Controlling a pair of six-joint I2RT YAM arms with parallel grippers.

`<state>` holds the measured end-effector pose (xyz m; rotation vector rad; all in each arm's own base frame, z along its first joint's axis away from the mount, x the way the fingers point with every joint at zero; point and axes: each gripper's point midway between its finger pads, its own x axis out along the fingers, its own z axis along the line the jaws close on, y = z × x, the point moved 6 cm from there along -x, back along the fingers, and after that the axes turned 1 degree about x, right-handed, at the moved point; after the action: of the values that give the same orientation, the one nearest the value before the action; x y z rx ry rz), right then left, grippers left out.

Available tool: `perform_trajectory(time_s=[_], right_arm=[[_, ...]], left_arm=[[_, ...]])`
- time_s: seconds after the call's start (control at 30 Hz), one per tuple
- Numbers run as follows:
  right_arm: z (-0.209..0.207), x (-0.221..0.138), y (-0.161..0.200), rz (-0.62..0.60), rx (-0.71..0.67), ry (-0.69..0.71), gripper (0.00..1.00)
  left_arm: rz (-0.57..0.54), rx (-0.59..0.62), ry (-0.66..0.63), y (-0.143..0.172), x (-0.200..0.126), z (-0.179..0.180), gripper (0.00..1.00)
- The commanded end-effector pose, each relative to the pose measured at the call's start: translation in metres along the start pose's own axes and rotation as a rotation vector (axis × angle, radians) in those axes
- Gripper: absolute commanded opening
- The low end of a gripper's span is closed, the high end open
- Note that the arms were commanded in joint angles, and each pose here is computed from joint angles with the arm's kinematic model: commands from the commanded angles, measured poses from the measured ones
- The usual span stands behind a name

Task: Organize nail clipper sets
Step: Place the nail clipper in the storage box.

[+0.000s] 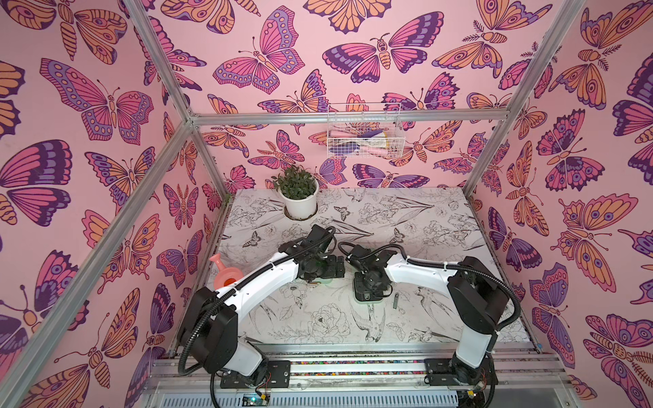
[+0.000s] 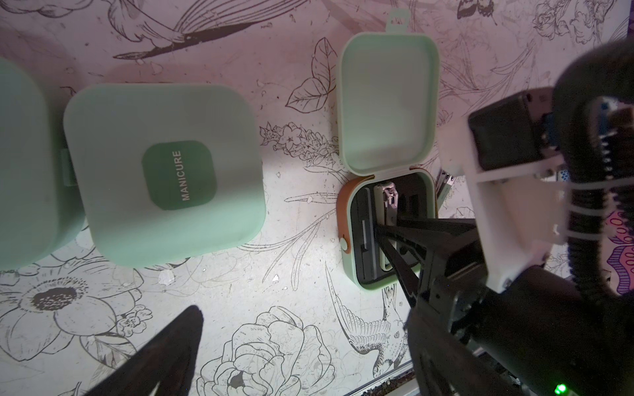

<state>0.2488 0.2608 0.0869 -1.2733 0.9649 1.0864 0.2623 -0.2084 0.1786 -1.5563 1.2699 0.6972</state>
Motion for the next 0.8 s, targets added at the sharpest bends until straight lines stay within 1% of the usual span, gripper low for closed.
perform_trajectory(time_s=[0.0, 0.53, 0.77], right_arm=[[-0.007, 0.003, 0.007, 0.007, 0.018, 0.041, 0.04], [-0.012, 0.032, 0.022, 0.072, 0.015, 0.109, 0.04], [-0.011, 0.030, 0.021, 0.067, 0.016, 0.107, 0.09]], left_arm=[[0.009, 0.008, 0.008, 0.001, 0.002, -0.001, 0.94], [0.016, 0.010, 0.003, 0.004, 0.004, 0.001, 0.94], [0.016, 0.009, 0.005, 0.004, 0.004, 0.001, 0.94]])
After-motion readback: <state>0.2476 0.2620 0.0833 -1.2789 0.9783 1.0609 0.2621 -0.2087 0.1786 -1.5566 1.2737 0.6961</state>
